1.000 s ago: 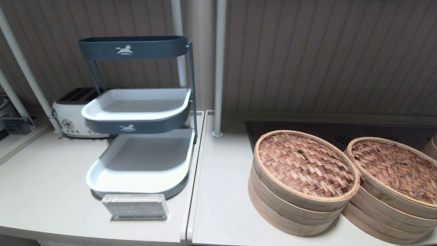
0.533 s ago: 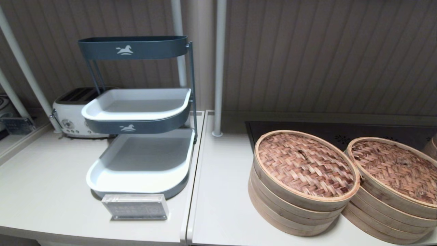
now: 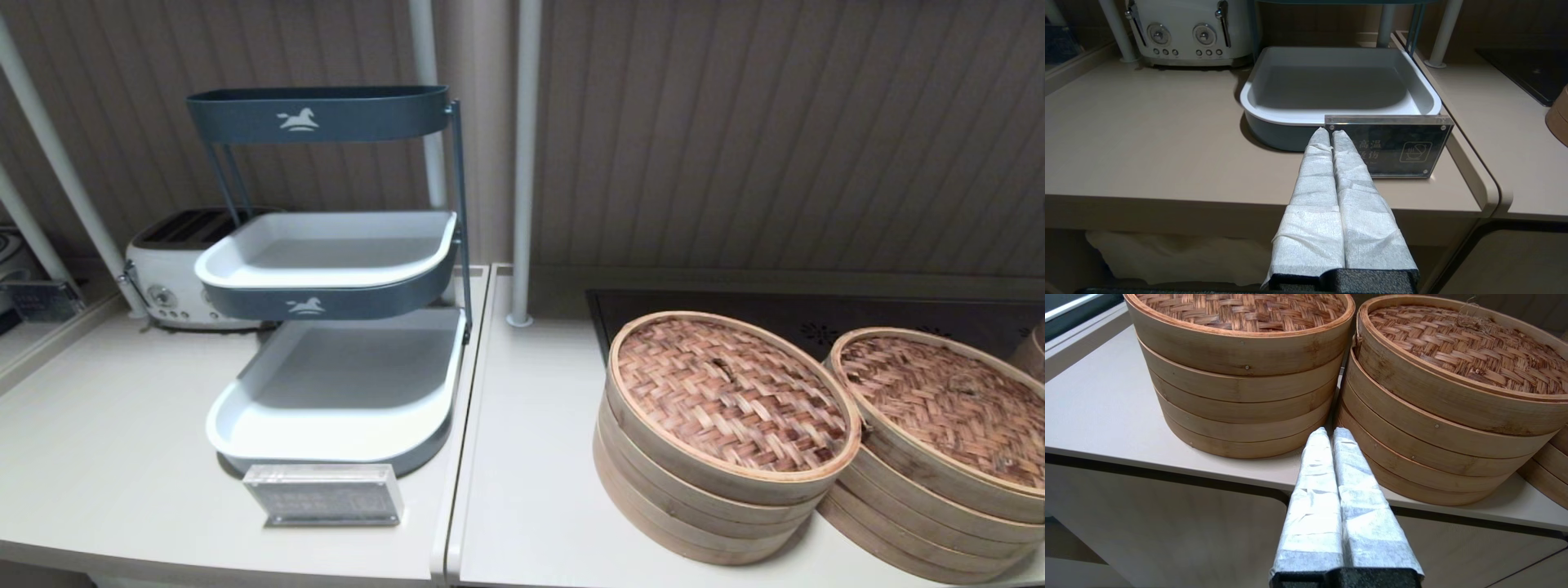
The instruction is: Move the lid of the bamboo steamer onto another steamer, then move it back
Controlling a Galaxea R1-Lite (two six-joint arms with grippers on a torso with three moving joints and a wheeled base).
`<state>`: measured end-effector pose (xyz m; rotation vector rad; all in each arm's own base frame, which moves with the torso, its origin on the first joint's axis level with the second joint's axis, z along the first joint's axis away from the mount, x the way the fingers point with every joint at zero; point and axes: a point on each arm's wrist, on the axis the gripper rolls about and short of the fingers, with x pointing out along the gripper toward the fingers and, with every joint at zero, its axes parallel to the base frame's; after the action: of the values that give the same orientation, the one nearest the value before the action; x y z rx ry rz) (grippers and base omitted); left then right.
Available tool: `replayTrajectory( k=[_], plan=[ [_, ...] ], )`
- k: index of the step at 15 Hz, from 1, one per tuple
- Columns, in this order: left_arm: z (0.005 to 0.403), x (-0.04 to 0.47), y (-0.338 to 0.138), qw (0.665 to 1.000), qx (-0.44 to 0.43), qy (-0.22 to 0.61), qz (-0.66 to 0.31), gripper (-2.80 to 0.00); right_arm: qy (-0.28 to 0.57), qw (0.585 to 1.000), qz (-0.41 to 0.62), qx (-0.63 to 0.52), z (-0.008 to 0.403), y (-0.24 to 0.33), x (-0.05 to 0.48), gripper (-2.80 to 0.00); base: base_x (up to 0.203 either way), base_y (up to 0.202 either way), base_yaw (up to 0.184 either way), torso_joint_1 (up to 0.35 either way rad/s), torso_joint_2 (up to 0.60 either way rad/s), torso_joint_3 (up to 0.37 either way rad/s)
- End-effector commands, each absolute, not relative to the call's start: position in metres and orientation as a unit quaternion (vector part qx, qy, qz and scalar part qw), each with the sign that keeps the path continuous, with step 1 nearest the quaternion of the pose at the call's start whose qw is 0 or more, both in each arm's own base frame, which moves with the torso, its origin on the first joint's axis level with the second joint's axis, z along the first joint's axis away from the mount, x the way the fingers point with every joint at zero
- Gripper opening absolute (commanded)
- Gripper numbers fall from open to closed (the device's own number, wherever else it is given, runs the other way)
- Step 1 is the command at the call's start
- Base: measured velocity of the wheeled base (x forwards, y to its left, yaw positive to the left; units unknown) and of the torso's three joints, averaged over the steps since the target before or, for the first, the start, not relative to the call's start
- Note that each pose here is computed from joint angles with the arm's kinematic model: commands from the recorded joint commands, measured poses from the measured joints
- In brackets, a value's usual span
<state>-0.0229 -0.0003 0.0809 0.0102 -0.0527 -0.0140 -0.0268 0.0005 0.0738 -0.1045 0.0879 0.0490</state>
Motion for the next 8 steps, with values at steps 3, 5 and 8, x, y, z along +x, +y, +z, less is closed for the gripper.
replayTrajectory(
  k=[3,5,8],
  plan=[
    [0.0732,-0.0210,-0.0003,1.000,0.005,-0.015,-0.008,-2.80,0.019,0.998,0.019,-0.049,0.0723,0.0004,-0.0231,-2.80,0.000,0.000,0.000,0.000,0.00,0.000],
    [0.0733,-0.0209,-0.0003,1.000,0.005,-0.014,-0.007,-2.80,-0.004,1.000,0.016,-0.026,0.0723,0.0003,-0.0210,-2.80,0.000,0.000,0.000,0.000,0.00,0.000],
    [0.0732,-0.0210,-0.0003,1.000,0.005,-0.015,-0.007,-2.80,0.000,1.000,0.015,-0.018,0.0711,0.0003,-0.0208,-2.80,0.000,0.000,0.000,0.000,0.00,0.000]
  ],
)
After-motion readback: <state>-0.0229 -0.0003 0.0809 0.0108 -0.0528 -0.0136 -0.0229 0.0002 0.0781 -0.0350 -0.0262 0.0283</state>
